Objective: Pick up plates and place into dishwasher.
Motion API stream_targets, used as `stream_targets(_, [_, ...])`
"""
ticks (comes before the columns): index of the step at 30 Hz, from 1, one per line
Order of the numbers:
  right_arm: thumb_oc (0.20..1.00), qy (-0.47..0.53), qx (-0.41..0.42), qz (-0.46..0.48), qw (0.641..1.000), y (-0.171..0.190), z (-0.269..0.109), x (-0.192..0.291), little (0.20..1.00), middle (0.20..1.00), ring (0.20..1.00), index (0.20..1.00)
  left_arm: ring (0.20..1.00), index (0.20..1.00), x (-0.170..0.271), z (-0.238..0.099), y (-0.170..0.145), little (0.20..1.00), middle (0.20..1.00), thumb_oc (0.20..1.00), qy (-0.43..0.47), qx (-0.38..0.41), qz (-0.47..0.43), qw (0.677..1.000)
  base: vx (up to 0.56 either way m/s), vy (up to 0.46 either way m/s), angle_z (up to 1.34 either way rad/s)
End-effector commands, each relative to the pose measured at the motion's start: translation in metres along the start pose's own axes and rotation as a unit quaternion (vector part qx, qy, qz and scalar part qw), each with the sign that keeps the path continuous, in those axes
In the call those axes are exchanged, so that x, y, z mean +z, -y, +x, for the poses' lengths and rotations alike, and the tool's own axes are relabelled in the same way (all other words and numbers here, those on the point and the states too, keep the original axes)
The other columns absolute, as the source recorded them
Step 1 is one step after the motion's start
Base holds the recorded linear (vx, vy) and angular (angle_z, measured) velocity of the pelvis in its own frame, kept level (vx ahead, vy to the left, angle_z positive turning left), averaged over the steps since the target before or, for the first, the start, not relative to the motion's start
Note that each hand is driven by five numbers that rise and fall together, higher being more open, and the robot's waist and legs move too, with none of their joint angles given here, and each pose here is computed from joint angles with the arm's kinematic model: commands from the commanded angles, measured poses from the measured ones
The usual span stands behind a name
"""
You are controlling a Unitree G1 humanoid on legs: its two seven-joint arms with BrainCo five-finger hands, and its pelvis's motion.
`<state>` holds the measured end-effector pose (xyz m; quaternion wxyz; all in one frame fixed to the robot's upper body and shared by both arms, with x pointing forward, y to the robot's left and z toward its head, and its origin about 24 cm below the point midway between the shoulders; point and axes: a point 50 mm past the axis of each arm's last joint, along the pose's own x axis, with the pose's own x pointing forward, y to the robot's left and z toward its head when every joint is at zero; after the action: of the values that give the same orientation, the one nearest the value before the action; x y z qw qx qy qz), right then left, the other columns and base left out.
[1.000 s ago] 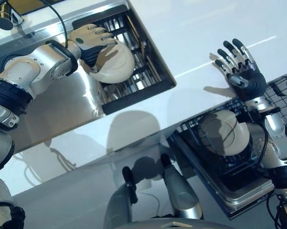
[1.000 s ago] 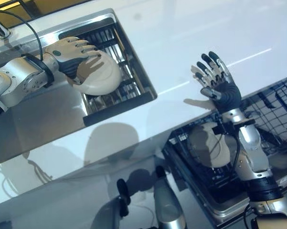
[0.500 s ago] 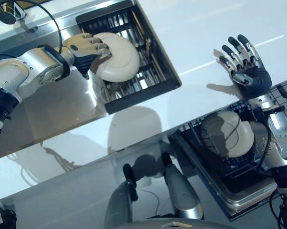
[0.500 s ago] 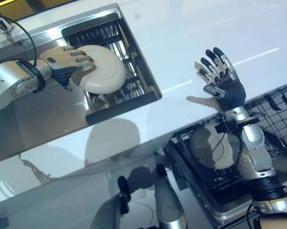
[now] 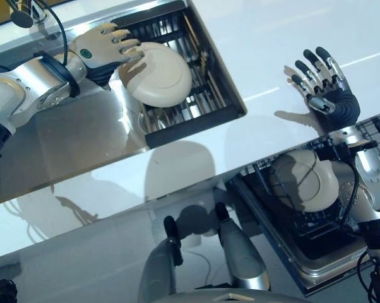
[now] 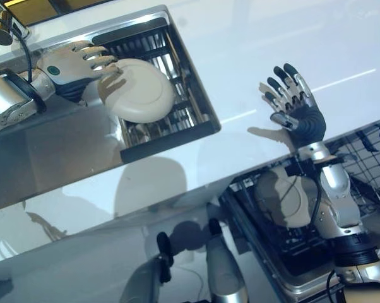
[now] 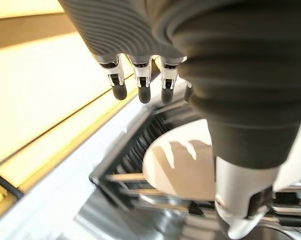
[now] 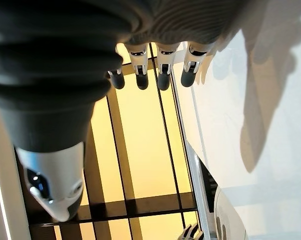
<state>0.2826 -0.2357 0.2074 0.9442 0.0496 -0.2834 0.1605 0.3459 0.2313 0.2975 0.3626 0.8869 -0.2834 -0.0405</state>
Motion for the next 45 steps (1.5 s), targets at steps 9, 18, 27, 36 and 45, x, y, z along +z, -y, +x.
stream_targets(9, [1.0, 0.042, -0.009, 0.019, 0.999, -0.004, 0.009, 0.008, 1.0, 1.0, 1.0, 1.0, 1.0, 1.0, -0.009, -0.003, 0.015, 1.0, 1.0, 1.0, -0.041, 0.045, 0.012, 0.998, 0.0, 0.0, 0.0])
stream_targets(18, [1.0, 0.048, -0.004, 0.021, 0.999, -0.009, 0.014, 0.01, 1.0, 1.0, 1.0, 1.0, 1.0, 1.0, -0.003, 0.004, 0.02, 1.0, 1.0, 1.0, -0.041, 0.048, 0.006, 0.998, 0.0, 0.001, -0.01])
stream_targets(27, [1.0, 0.053, -0.002, 0.023, 0.998, -0.01, 0.015, 0.01, 1.0, 1.0, 1.0, 1.0, 1.0, 1.0, -0.004, 0.009, 0.019, 1.0, 1.0, 1.0, -0.045, 0.068, 0.011, 0.997, 0.0, 0.002, -0.01])
stream_targets(36, [1.0, 0.054, 0.004, 0.023, 0.998, -0.011, 0.017, 0.011, 1.0, 1.0, 1.0, 1.0, 0.2, 0.2, -0.003, 0.01, 0.027, 0.2, 0.2, 0.2, -0.054, 0.033, 0.006, 0.998, 0.0, 0.0, 0.0])
stream_targets(45, [1.0, 0.051, 0.006, 0.024, 0.998, -0.012, 0.016, 0.01, 1.0, 1.0, 1.0, 1.0, 0.2, 0.2, -0.003, 0.01, 0.025, 0.2, 0.2, 0.2, -0.044, 0.011, 0.0, 0.999, 0.0, 0.0, 0.0])
